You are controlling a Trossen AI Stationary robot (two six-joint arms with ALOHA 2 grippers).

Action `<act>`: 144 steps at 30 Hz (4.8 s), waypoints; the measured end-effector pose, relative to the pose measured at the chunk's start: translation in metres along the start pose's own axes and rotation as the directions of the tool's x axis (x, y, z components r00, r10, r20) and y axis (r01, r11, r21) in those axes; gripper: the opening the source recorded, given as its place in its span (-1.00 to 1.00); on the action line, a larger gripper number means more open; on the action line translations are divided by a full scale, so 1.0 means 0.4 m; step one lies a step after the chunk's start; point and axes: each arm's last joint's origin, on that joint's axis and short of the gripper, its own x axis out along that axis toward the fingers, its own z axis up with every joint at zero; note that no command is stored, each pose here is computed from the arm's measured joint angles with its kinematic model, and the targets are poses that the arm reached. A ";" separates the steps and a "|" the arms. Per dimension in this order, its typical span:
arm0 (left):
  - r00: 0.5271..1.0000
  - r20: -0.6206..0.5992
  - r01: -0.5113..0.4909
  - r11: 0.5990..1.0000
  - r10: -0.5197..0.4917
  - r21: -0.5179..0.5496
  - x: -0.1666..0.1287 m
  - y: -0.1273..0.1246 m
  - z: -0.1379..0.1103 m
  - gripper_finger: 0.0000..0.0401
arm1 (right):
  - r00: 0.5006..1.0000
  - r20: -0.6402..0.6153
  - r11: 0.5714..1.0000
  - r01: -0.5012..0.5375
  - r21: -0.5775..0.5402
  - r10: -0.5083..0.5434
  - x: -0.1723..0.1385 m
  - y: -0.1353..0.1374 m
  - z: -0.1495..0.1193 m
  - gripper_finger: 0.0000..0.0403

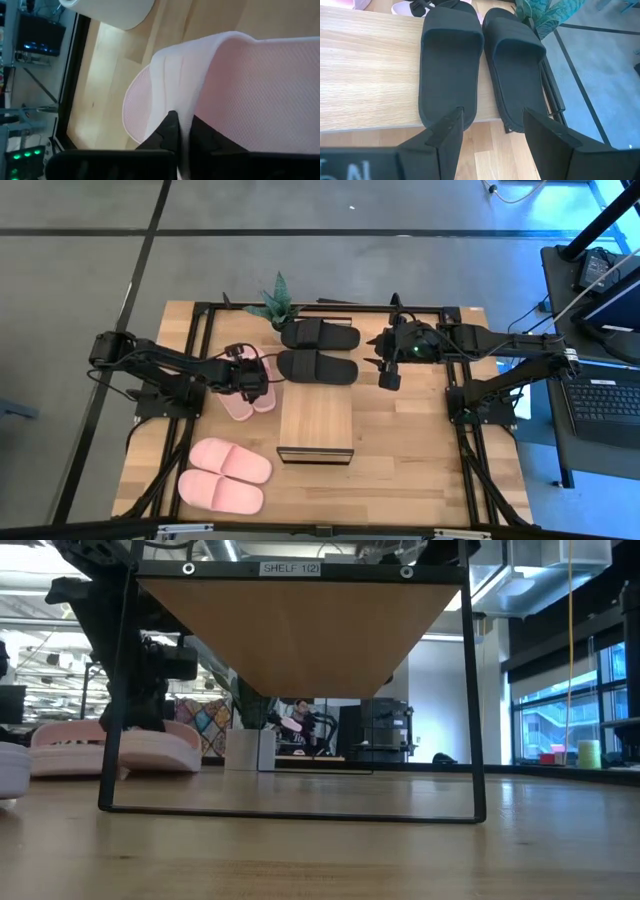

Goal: Pick and place slides into the shelf
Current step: Put the pink slide under the shelf

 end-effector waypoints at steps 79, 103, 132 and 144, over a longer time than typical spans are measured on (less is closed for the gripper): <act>0.535 0.617 -0.622 0.763 0.577 -0.175 -0.460 0.239 0.555 -0.99 | 0.892 0.452 0.879 -0.235 0.415 0.025 -0.022 -0.011 0.110 0.01; 0.493 0.655 -0.637 0.751 0.572 -0.176 -0.481 0.238 0.554 -0.99 | 0.875 0.483 0.650 -0.355 0.672 -0.021 -0.017 -0.052 0.114 0.01; 0.464 0.649 -0.631 0.739 0.603 -0.236 -0.484 0.258 0.555 -0.99 | 0.853 0.522 0.699 -0.379 0.606 0.010 0.038 -0.031 0.138 0.00; 0.436 0.676 -0.640 0.733 0.594 -0.231 -0.490 0.261 0.555 -0.84 | 0.852 0.523 0.754 -0.345 0.559 0.002 0.056 -0.028 0.141 -0.62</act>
